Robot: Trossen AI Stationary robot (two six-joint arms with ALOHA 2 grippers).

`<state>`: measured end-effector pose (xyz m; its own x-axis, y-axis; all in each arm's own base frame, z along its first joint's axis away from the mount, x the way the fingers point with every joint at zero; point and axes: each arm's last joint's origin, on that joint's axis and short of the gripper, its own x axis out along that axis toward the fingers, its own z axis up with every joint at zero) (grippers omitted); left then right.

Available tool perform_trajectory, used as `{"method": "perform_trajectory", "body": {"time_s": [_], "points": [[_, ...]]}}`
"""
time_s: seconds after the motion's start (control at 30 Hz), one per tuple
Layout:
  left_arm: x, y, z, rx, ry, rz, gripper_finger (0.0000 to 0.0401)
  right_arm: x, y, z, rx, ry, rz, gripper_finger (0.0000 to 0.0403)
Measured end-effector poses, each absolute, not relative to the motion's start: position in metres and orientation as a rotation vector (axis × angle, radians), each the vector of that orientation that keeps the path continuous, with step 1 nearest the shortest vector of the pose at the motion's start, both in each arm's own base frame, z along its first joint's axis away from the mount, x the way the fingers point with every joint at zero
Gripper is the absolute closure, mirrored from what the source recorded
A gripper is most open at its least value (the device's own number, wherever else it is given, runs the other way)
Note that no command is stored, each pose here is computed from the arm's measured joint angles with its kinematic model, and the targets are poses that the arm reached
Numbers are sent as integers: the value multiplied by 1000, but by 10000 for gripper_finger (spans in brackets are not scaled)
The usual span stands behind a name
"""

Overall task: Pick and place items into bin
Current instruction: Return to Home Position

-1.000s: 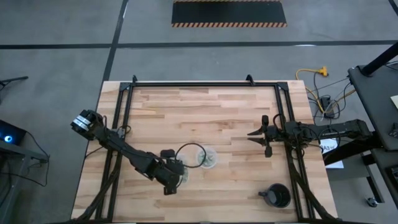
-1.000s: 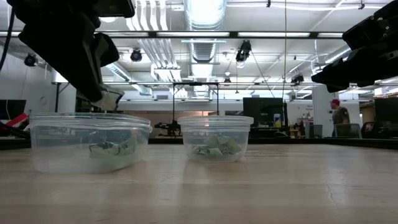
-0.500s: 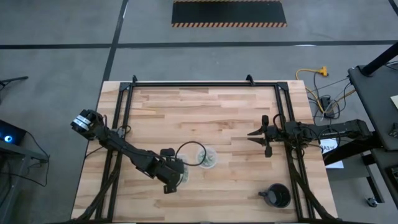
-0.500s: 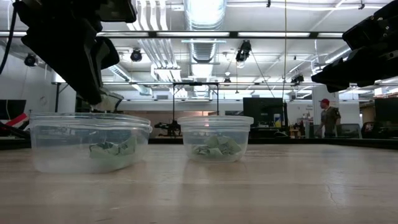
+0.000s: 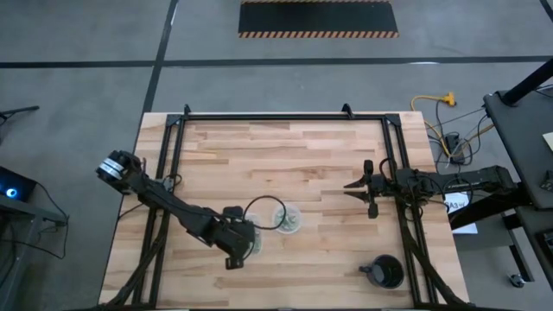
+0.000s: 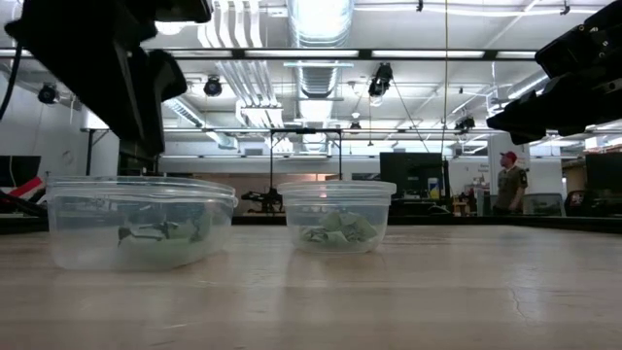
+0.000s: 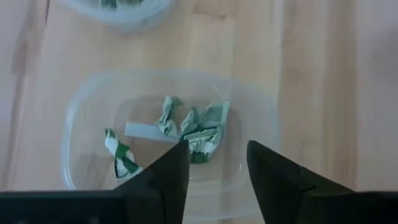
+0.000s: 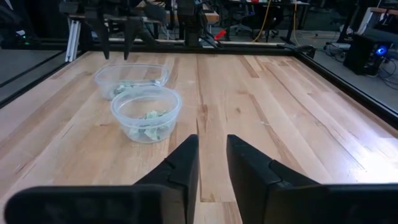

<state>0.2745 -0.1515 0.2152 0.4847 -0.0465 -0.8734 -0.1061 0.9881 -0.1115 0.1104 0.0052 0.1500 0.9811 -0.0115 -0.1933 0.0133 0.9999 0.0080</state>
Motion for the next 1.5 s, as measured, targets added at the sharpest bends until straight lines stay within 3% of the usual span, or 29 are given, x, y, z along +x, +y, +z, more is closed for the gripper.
{"method": "perform_trajectory", "body": {"time_s": [0.33,0.5,0.9,1.5], "points": [[271,-150,240,-182,934,-2,252,110,5,150,11,194,-13,331],[276,-152,237,45,895,-112,252,110,5,150,11,194,-13,323],[306,-87,244,-119,814,130,252,110,5,150,11,194,-12,326],[312,-83,251,-149,744,124,252,110,5,150,11,194,-12,322]]}}
